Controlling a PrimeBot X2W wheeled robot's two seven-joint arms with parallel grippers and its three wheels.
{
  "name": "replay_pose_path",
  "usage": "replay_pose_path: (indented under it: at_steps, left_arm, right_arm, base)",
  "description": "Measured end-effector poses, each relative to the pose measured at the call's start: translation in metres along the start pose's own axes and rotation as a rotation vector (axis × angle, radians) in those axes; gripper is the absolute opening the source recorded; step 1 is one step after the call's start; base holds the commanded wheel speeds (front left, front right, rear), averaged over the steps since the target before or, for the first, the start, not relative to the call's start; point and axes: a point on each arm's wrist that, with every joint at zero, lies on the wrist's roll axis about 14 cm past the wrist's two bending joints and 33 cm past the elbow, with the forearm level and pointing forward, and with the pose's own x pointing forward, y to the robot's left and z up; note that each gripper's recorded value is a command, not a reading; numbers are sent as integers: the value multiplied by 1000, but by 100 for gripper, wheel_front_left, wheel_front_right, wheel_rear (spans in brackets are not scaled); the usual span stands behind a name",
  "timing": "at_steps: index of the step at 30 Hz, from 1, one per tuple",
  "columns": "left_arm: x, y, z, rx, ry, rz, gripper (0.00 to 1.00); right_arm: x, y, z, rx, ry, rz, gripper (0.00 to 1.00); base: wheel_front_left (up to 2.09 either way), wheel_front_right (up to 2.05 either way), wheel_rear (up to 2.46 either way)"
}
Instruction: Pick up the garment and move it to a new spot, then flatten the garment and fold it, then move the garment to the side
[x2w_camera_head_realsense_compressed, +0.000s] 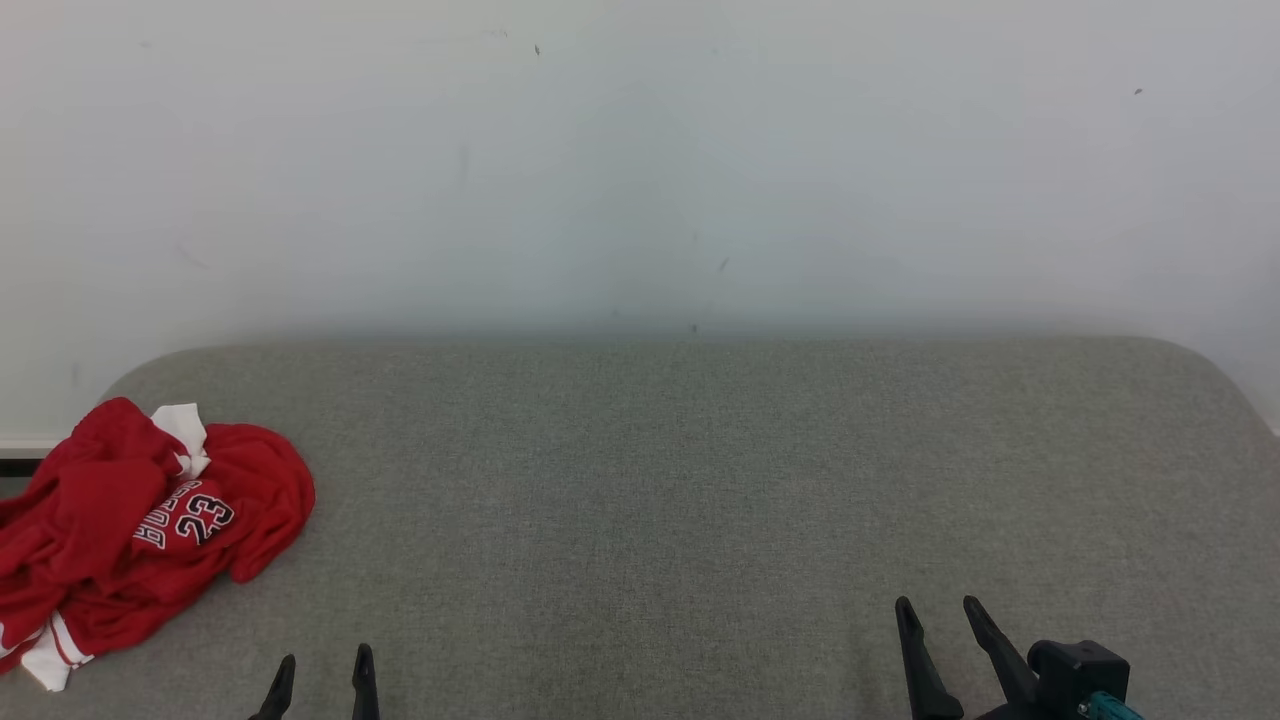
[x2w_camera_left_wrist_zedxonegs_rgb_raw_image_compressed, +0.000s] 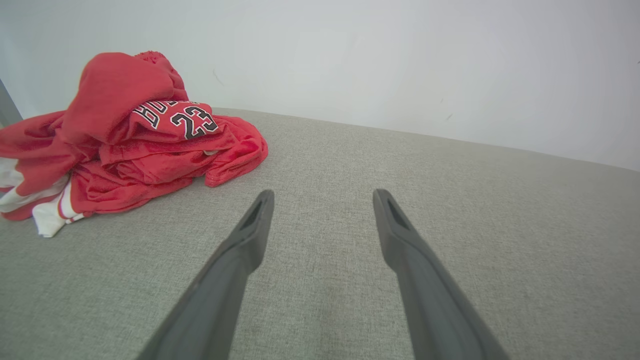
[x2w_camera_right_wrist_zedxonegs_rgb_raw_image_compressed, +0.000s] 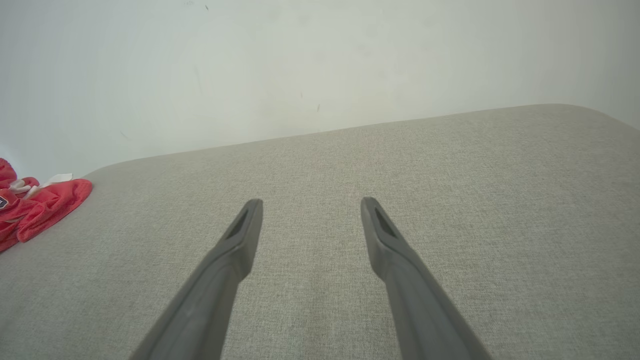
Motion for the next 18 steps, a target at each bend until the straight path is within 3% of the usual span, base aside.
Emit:
replay_pose_path:
  at_steps: [18]
  left_arm:
    - [-2,3,-4,-16,11,16,100]
  right_arm:
    - [1,3,-5,12,13,10,100]
  base:
    - [0,0,0]
